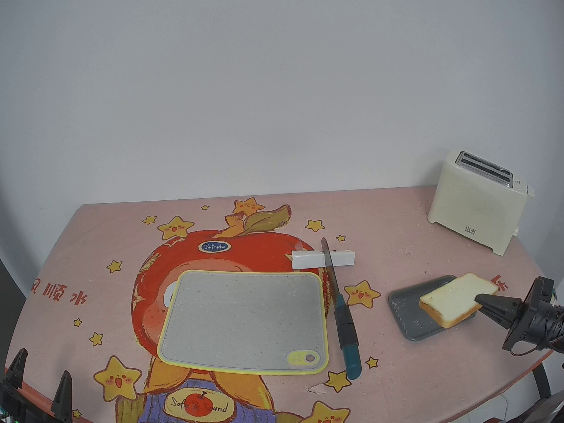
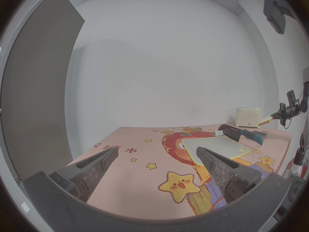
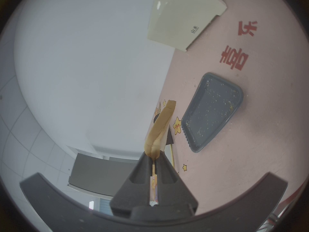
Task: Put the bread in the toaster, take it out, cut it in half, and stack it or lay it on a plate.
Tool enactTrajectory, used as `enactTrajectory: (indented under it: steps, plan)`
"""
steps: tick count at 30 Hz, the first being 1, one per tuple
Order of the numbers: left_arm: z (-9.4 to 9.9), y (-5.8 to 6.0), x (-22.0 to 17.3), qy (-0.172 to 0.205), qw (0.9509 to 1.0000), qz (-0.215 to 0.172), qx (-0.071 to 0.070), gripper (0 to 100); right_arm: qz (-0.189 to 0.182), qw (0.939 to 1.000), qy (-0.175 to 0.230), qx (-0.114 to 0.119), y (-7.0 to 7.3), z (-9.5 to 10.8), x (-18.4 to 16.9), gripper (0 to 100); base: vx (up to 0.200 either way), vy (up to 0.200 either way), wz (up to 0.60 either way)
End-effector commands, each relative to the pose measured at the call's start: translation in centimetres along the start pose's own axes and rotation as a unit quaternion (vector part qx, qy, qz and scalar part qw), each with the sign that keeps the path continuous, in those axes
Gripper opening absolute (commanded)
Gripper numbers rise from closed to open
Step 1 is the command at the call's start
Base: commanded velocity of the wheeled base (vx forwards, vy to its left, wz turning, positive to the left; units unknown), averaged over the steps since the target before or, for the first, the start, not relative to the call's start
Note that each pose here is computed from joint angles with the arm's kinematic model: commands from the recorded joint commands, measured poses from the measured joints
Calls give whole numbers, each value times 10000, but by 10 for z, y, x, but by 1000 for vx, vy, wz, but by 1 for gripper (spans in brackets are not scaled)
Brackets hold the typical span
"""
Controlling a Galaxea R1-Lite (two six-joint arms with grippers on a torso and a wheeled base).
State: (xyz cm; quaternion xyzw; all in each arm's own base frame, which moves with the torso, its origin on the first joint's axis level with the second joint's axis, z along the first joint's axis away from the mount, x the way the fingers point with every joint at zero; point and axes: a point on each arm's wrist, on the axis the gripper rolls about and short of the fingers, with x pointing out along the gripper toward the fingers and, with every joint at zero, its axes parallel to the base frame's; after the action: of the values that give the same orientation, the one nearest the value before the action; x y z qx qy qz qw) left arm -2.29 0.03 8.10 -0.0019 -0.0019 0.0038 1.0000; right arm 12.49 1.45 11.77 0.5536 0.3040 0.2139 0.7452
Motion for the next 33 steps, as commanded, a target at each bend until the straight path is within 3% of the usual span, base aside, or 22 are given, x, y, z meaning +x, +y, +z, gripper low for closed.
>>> enactTrajectory:
  steps: [1, 3, 4, 5, 7, 8, 10, 11, 16, 17, 18, 20, 21, 23, 28, 33]
  plan:
    - [-5, 0, 0, 4, 10000, 0, -4, 100, -68, 9995, -86, -281, -2, -1, -1, 0, 0, 0, 0]
    - [-5, 0, 0, 4, 10000, 8, -4, 100, -115, 9977, -174, -644, -1, -1, 0, 0, 0, 0, 0]
    - [-5, 0, 0, 4, 10000, 0, -4, 100, -129, 9972, -184, -716, -2, -1, 0, 0, 0, 0, 0]
    - [-5, 0, 0, 4, 10000, 0, -4, 100, -149, 9944, -207, -1021, -2, -1, 0, 0, 0, 0, 0]
    - [-5, 0, 0, 4, 10000, 8, -4, 100, -164, 9904, -223, -1351, -2, 0, 0, 0, 0, 0, 0]
    - [-5, 0, 0, -4, 10000, 8, -4, 100, -166, 9863, -248, -1621, -1, 2, 0, 0, 0, 0, 0]
    - [-5, 0, 0, 4, 10000, 0, -4, 100, -176, 9831, -287, -1802, 0, 2, 1, 0, 0, 0, 0]
    - [-5, 0, 0, -4, 10000, 8, -4, 100, -235, 9776, -387, -2057, 2, 4, 2, 0, 0, 0, 0]
    - [-5, 0, 0, 4, 10000, 8, -4, 100, -437, 9603, -544, -2702, 1, 6, 3, 0, 0, 0, 0]
    - [-5, 0, 0, 4, 10000, 8, -4, 100, -437, 9603, -544, -2702, 1, 6, 3, 0, 0, 0, 0]
    - [-5, 0, 0, 4, 10000, 0, -4, 100, -458, 9517, -527, -2991, 1, 4, 2, 0, 0, 0, 0]
    - [-5, 0, 0, 4, 10000, 0, -4, 100, -461, 9504, -514, -3032, 0, 4, 2, 0, 0, 0, 0]
    - [-5, 0, 0, 11, 10000, 0, -4, 100, -505, 9376, -473, -3408, -2, 2, 1, 0, 0, 0, 0]
    - [-5, 0, 0, 4, 10000, 8, -4, 100, -538, 9303, -440, -3602, -3, 1, 0, 0, 0, 0, 0]
    - [-5, 0, 0, 4, 10000, 0, -4, 100, -604, 8997, -368, -4308, -5, 0, -1, 0, 0, 0, 0]
    - [-5, 0, 0, 4, 10000, 8, -4, 100, -628, 8813, -318, -4674, -6, 0, -1, 0, 0, 0, 0]
